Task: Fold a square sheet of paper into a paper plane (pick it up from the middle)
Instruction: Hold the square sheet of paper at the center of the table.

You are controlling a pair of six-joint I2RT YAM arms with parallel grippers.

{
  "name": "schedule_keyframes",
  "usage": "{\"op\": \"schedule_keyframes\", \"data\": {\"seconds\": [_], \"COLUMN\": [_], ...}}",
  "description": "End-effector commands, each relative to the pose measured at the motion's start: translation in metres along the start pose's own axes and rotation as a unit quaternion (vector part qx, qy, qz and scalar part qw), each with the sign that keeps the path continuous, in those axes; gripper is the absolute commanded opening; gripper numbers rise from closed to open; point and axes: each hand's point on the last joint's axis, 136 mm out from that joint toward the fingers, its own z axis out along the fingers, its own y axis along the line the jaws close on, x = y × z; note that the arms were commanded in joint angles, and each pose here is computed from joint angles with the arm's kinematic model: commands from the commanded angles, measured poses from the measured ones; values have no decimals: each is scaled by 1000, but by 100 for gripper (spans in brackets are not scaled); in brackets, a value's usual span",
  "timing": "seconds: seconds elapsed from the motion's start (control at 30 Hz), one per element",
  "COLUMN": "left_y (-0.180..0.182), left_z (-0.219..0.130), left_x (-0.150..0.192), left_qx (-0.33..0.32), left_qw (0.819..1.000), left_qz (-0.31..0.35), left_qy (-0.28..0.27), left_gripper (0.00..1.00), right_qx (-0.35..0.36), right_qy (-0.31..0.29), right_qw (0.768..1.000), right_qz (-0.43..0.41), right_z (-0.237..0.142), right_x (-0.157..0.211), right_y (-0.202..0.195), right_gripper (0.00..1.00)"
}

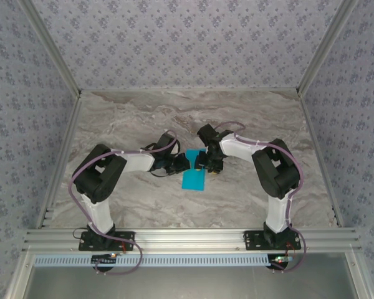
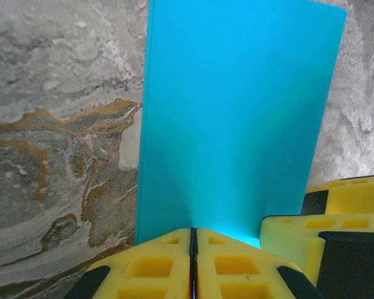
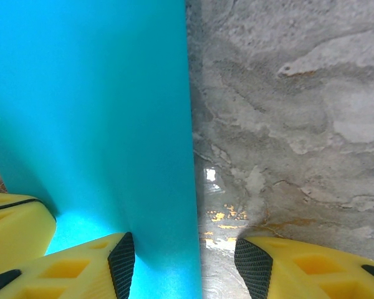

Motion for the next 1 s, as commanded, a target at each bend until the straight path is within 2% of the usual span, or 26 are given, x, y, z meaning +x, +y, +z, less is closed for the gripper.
{"op": "schedule_keyframes", "data": {"seconds": [0.0, 0.13, 0.3, 0.47, 0.53, 0.67, 0.73, 0.8, 0.87, 0.97], "left_y": [16, 44, 75, 85, 87, 90, 91, 93, 94, 94], "left_z": [3, 7, 10, 15, 16, 16, 15, 14, 14, 14], "left_x": [10, 24, 43, 49, 49, 51, 51, 51, 51, 51], "left_qx": [-38, -97, -149, -156, -158, -163, -165, -169, -171, -174], "left_qw": [999, 994, 986, 984, 983, 982, 982, 981, 981, 981], "left_qz": [0, -15, -31, -38, -39, -39, -40, -41, -43, -43], "left_qy": [17, 48, 75, 83, 84, 84, 83, 82, 81, 80], "left_gripper": [10, 8, 6, 2, 0, 0, 0, 0, 0, 0], "right_qx": [71, 43, -15, -67, -92, -137, -144, -146, -146, -146], "right_qy": [59, 37, -30, -111, -129, -133, -128, -121, -119, -110], "right_qw": [996, 998, 999, 991, 986, 979, 978, 980, 980, 981], "right_qz": [5, -5, -14, -29, -43, -72, -74, -68, -64, -64], "right_z": [64, 48, -1, -55, -68, -74, -67, -57, -48, -37], "right_x": [33, 25, 5, -7, -8, -8, -9, -11, -15, -19], "right_y": [-41, -26, 0, 15, 24, 49, 57, 60, 61, 61], "right_gripper": [56, 57, 58, 59, 56, 31, 16, 6, 0, 0]}}
